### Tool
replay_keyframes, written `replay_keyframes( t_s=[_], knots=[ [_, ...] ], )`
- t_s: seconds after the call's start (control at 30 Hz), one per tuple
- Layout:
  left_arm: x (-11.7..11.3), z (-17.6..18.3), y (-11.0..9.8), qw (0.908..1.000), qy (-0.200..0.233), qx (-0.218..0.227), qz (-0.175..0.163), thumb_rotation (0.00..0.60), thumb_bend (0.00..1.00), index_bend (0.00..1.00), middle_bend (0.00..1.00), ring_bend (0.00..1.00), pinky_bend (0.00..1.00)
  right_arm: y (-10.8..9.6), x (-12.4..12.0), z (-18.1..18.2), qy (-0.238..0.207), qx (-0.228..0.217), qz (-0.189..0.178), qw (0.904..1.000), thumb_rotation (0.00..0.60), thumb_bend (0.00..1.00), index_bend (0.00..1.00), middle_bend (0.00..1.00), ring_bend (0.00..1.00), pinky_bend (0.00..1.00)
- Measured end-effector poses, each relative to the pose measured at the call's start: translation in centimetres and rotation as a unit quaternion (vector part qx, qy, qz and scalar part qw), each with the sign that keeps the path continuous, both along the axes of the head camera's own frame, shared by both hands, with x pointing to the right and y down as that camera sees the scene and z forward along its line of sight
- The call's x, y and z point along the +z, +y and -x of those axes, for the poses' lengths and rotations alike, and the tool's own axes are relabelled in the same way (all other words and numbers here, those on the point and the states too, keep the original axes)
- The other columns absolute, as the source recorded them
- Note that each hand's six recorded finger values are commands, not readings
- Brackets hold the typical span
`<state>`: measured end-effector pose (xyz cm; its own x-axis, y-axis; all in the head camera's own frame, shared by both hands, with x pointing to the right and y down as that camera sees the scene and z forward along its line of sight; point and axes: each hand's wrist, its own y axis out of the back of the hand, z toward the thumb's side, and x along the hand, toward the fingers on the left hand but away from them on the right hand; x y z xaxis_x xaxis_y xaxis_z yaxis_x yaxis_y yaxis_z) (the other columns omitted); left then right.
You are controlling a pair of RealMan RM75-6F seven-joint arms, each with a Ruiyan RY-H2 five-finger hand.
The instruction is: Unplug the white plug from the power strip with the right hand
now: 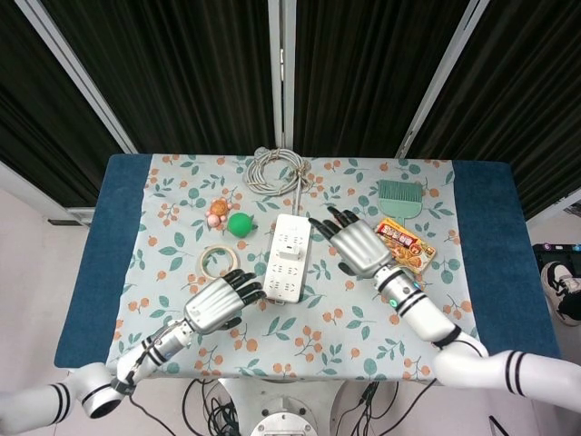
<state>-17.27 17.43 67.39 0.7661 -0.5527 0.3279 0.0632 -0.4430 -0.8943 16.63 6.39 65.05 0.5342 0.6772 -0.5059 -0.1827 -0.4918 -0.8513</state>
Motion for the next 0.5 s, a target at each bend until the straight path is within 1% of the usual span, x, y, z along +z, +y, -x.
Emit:
replay_keyframes(
  t_s=[0.1,0.27,0.37,0.5],
  knots=[
    [1.4,-1.1,0.0,0.9998,-0.009,0.009,0.013,0.600,0.20,0.26,0.25,0.17,0.26,-0.3,1.3,2.4,0.005,-0.011,0.005,0.9999,0.600,0.16,0.02,0.23,0.07,0.20],
    [3.4,-2.1,0.2,0.9991,-0.024,0.019,0.028,0.600,0.20,0.26,0.25,0.17,0.25,-0.4,3.1,5.0,0.014,-0.027,0.012,0.9995,0.600,0.17,0.03,0.24,0.08,0.21],
    [4.0,-2.7,0.5,0.9989,-0.024,0.019,0.036,0.600,0.20,0.26,0.25,0.17,0.25,-0.3,4.1,6.0,0.024,-0.038,0.012,0.9989,0.600,0.18,0.04,0.24,0.08,0.21],
    [4.1,-3.3,0.8,0.9989,-0.016,0.020,0.040,0.600,0.20,0.26,0.25,0.17,0.25,-0.1,5.6,7.0,0.036,-0.044,0.016,0.9982,0.600,0.20,0.06,0.25,0.09,0.22]
  ],
)
